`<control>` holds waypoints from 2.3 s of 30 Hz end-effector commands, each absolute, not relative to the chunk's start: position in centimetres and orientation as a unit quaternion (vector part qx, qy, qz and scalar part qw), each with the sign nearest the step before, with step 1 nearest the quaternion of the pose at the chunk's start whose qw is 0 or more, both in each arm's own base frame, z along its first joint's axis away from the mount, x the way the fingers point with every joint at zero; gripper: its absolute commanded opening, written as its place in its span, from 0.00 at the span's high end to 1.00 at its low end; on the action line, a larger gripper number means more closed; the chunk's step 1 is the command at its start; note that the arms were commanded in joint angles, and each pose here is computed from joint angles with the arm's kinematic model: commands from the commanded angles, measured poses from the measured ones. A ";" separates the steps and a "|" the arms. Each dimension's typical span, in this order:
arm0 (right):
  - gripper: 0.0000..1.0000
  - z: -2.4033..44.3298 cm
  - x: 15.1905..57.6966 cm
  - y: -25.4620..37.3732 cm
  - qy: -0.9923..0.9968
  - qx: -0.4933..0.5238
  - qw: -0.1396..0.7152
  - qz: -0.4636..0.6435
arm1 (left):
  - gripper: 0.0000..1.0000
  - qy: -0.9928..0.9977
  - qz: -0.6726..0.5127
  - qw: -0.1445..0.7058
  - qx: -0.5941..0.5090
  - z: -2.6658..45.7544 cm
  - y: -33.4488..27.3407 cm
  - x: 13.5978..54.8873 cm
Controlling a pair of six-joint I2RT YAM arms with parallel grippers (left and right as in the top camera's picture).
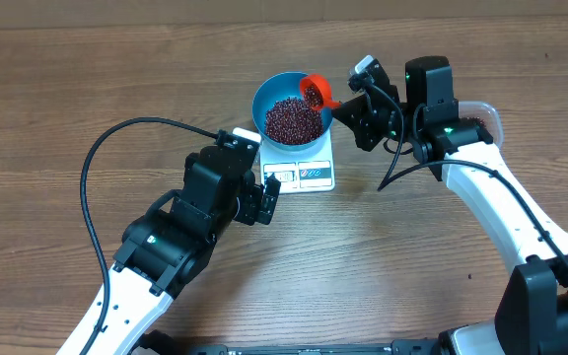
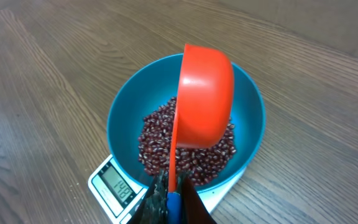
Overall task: Scoop item into bowl and weigh 150g on scale
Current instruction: 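Tilt the red scoop slightly with the right gripper to trickle beans into bowl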
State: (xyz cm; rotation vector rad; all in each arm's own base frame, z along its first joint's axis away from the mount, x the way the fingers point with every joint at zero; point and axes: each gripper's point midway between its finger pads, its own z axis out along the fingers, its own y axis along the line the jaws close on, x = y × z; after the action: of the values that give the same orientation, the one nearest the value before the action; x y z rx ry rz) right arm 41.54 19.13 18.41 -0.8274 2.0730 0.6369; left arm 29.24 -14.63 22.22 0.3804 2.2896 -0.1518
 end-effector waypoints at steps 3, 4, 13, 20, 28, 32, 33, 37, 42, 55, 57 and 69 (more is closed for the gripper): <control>0.96 18.4 41.8 19.3 0.819 -0.332 0.402 0.241 | 0.00 0.904 -0.055 0.396 0.149 22.0 -14.6 29.3; 0.96 18.3 42.0 19.1 0.822 -0.329 0.402 0.234 | 0.01 0.904 -0.055 0.396 0.149 22.0 -14.6 29.3; 0.96 19.3 42.2 20.1 0.805 -0.337 0.421 0.250 | 0.01 0.904 -0.055 0.396 0.149 22.0 -14.6 29.3; 0.96 19.0 42.3 20.0 0.805 -0.345 0.422 0.234 | 0.01 0.904 -0.055 0.396 0.149 22.0 -14.6 29.3; 0.96 18.7 42.0 19.9 0.810 -0.344 0.413 0.235 | 0.00 0.904 -0.055 0.396 0.149 22.1 -14.6 29.3; 0.96 18.7 42.0 20.0 0.810 -0.345 0.413 0.235 | 0.00 0.904 -0.055 0.396 0.149 22.0 -14.6 29.3; 0.96 18.7 42.0 20.0 0.810 -0.345 0.413 0.235 | 0.01 0.904 -0.055 0.396 0.149 22.1 -14.6 29.3; 0.96 18.6 41.9 20.0 0.811 -0.344 0.411 0.235 | 0.01 0.904 -0.055 0.396 0.149 22.1 -14.6 29.3; 0.96 18.6 41.9 20.0 0.811 -0.344 0.411 0.235 | 0.01 0.904 -0.055 0.396 0.149 22.0 -14.6 29.3; 0.96 18.6 41.9 20.0 0.811 -0.344 0.410 0.235 | 0.01 0.904 -0.055 0.396 0.149 22.0 -14.6 29.3; 0.96 18.5 41.9 20.0 0.811 -0.344 0.410 0.235 | 0.00 0.904 -0.055 0.396 0.149 22.1 -14.6 29.3; 0.96 18.4 41.8 19.9 0.813 -0.344 0.406 0.236 | 0.01 0.904 -0.055 0.396 0.149 22.0 -14.6 29.3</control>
State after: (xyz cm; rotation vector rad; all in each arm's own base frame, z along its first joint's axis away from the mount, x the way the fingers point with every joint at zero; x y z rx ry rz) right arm 41.64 19.67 18.26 -0.8580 2.0585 0.6019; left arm 29.24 -14.63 22.22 0.3804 2.2896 -0.1518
